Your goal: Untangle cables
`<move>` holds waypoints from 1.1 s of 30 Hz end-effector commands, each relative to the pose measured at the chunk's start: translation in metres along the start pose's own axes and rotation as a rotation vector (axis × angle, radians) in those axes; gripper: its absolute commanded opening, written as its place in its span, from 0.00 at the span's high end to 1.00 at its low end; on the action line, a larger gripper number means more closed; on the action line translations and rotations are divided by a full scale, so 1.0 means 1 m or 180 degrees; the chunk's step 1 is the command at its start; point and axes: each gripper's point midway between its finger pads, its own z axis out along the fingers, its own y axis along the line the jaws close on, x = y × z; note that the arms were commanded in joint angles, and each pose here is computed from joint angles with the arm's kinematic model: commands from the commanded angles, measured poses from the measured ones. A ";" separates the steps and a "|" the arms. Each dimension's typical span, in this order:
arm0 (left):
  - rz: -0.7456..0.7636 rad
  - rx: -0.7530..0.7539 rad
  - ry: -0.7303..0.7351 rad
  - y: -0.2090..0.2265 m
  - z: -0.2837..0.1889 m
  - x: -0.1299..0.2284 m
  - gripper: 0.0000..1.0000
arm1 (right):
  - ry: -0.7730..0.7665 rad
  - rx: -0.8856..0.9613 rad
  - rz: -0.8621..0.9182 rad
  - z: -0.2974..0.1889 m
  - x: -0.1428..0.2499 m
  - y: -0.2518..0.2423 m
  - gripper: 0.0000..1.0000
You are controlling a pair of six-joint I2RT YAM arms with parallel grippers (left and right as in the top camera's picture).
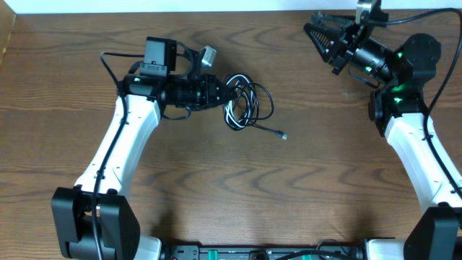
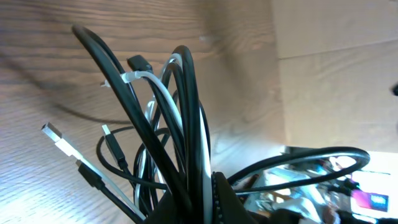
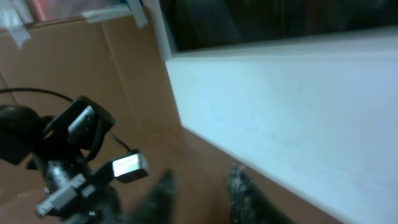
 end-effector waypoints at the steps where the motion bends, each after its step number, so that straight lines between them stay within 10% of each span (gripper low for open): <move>1: 0.0044 0.0389 0.0043 -0.013 -0.008 -0.001 0.92 | 0.0054 0.0050 0.0236 -0.002 0.001 -0.002 0.60; 10: -0.0597 0.0378 -0.0223 0.000 -0.027 -0.025 0.92 | 0.1222 0.0365 0.1328 -0.023 0.112 -0.009 0.25; 33: -0.1370 0.0375 -0.0351 0.003 -0.030 -0.039 0.92 | 0.2404 0.0317 0.0529 0.011 0.210 0.073 0.37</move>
